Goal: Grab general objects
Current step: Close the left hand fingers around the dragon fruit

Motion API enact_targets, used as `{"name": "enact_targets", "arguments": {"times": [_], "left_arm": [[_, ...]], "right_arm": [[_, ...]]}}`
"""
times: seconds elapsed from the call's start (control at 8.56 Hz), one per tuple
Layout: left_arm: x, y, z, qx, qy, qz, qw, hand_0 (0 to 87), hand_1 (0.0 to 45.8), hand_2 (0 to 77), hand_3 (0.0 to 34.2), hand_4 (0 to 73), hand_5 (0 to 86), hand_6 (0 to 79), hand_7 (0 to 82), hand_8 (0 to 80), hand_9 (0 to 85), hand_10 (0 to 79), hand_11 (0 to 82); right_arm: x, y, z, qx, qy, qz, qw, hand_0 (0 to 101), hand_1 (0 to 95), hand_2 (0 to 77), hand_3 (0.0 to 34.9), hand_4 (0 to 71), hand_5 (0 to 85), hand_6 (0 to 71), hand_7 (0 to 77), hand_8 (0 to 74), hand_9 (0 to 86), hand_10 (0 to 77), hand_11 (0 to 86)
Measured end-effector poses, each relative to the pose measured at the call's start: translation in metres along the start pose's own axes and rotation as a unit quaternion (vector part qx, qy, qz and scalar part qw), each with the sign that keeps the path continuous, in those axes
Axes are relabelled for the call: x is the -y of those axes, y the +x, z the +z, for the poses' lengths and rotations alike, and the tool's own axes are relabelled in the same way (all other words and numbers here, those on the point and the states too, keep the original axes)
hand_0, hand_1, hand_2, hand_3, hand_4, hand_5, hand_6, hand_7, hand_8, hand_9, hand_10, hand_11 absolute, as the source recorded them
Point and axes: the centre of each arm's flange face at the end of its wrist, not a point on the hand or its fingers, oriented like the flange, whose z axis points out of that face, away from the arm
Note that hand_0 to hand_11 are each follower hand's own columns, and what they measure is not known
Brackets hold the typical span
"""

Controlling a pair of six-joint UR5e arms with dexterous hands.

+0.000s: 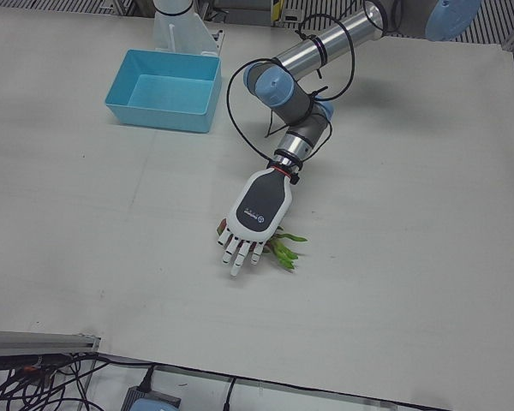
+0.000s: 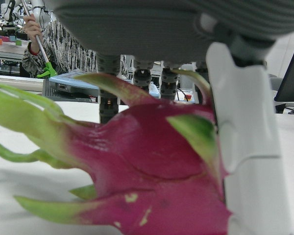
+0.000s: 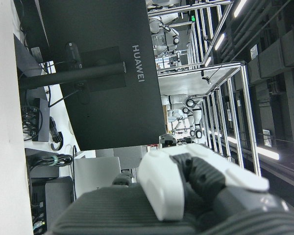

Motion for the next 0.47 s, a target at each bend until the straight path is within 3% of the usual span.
{"name": "enact_targets", "arguments": {"times": [0.23, 0.47], "left_arm": [[-0.0107, -0.0028, 0.0020, 0.003, -0.005, 0.003, 1.0000, 52.1, 0.0, 0.0, 7.8, 0.0, 72.0, 10.4, 29.5, 20.7, 15.8, 37.1, 20.7], [-0.0161, -0.0041, 0.0017, 0.005, 0.000, 0.003, 1.0000, 56.1, 0.0, 0.0, 8.9, 0.0, 78.5, 14.7, 35.5, 26.2, 22.4, 36.5, 28.9]], "right_arm": [[0.0000, 0.0000, 0.0000, 0.000, 0.000, 0.000, 1.0000, 0, 94.9, 77.4, 0.0, 0.0, 0.0, 0.0, 0.0, 0.0, 0.5, 0.0, 0.5], [0.0000, 0.0000, 0.0000, 0.000, 0.000, 0.000, 1.0000, 0, 94.9, 77.4, 0.0, 0.0, 0.0, 0.0, 0.0, 0.0, 0.5, 0.0, 0.0]]}}
